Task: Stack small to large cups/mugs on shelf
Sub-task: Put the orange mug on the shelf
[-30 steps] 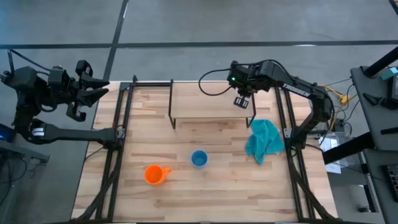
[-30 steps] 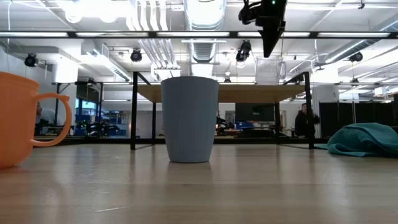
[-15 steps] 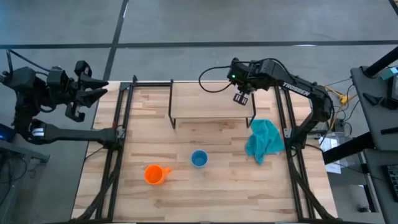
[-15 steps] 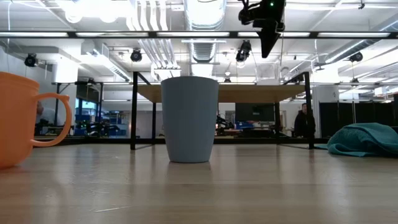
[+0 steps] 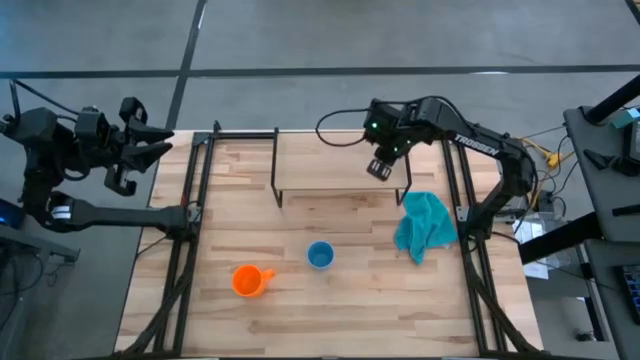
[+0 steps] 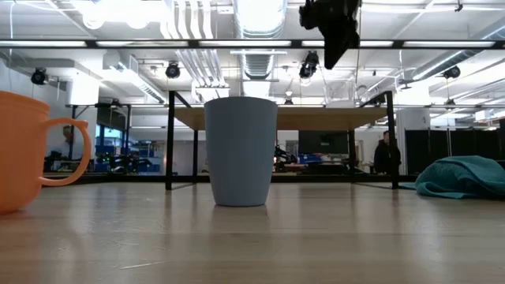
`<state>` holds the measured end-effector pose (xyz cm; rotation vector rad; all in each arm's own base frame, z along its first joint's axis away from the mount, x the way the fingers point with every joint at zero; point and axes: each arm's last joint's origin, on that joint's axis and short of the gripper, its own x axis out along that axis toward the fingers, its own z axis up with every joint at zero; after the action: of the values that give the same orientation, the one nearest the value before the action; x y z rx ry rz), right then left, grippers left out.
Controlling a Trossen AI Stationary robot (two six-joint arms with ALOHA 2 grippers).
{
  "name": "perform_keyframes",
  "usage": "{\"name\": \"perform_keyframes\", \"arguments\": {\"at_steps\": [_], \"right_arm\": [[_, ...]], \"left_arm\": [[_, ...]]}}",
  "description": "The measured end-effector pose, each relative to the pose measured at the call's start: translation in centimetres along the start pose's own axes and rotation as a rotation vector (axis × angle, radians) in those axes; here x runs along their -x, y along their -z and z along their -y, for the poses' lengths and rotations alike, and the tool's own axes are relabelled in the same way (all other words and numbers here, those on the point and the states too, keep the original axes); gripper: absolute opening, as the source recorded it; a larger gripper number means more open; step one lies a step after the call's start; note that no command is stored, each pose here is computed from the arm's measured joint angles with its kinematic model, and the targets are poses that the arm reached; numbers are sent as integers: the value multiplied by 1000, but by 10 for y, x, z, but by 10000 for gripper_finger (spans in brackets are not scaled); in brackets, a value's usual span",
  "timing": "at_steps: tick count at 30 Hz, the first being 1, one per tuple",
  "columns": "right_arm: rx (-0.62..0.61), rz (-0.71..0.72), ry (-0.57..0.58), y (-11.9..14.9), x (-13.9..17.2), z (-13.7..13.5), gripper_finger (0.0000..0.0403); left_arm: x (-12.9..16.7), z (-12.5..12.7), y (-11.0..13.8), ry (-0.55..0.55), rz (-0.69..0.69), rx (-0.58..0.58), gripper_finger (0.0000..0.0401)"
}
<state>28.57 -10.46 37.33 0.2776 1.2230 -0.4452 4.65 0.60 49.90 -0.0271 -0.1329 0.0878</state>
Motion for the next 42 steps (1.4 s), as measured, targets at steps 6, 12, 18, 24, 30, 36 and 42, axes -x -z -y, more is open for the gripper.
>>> {"name": "perform_keyframes", "arguments": {"at_steps": [6,12,18,24,30,36,42], "right_arm": [[138,1,-70,6,3,-34,41],[212,3,-113,21,10,-81,41],[387,61,-126,36,18,-121,41],[436,259,-224,33,27,-152,41],[401,413,-292,22,34,-163,41],[351,441,-315,19,36,-165,41],[317,424,-329,21,36,-167,41]], "left_arm": [[0,0,0,0,-1,-125,99],[-10,-1,4,2,-49,-161,99],[-21,-3,12,7,-132,-193,99],[-37,-5,23,10,-244,-150,99],[-47,-5,41,31,-423,26,99],[-70,-4,51,159,-508,120,99],[-97,-5,73,224,-655,178,99]]}}
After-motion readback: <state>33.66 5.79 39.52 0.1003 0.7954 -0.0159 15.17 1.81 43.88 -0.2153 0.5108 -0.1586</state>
